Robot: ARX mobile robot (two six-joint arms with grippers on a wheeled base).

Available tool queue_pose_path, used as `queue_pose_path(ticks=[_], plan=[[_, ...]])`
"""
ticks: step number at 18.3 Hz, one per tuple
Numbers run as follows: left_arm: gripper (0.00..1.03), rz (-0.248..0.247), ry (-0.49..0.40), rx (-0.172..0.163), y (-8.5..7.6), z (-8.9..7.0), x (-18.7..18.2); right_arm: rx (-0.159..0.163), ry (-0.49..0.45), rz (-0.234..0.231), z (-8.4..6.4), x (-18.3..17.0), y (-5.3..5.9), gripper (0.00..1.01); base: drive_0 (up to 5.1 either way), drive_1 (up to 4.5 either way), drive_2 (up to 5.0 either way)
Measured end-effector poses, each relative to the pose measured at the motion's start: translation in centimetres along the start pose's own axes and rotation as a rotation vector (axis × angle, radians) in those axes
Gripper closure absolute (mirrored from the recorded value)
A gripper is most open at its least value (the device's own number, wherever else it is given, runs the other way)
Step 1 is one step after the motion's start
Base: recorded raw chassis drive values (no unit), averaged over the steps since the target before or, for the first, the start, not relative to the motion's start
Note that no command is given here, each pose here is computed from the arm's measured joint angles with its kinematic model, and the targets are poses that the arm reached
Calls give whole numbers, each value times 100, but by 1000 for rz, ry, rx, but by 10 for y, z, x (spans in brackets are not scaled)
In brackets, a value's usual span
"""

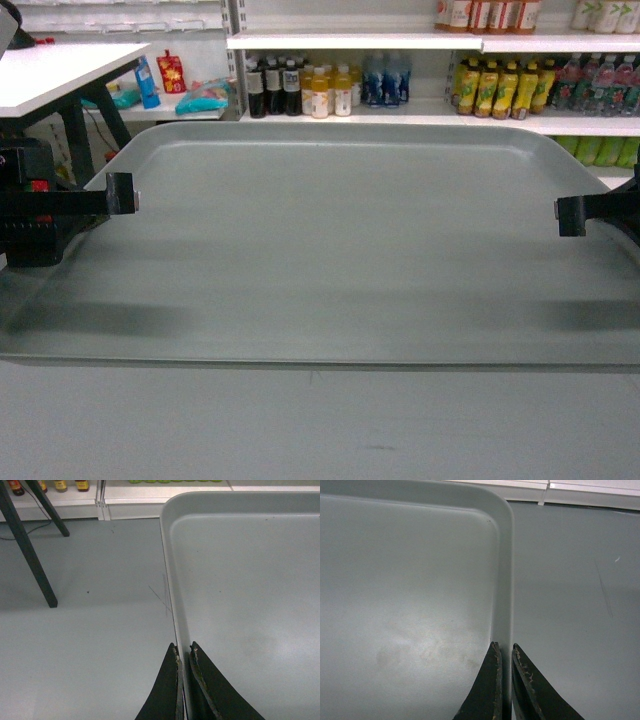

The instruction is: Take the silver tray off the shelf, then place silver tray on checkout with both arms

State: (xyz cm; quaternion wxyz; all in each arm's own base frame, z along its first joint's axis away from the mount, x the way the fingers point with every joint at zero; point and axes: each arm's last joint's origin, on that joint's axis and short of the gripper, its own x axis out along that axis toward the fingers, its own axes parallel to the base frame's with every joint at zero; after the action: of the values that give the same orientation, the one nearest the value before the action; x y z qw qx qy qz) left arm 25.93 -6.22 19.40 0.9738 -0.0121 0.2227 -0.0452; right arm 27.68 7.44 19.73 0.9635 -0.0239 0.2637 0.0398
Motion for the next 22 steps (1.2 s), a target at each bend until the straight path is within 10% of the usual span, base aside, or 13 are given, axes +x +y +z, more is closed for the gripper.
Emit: queue_pose_path(ticks=[11,22], plan=[[100,0,0,0,0,0,0,0,-3,-1,1,-1,0,99,0,0,0],[100,-2,2,1,0,0,0,-1,1,-1,0,0,-1,99,-486,256,256]])
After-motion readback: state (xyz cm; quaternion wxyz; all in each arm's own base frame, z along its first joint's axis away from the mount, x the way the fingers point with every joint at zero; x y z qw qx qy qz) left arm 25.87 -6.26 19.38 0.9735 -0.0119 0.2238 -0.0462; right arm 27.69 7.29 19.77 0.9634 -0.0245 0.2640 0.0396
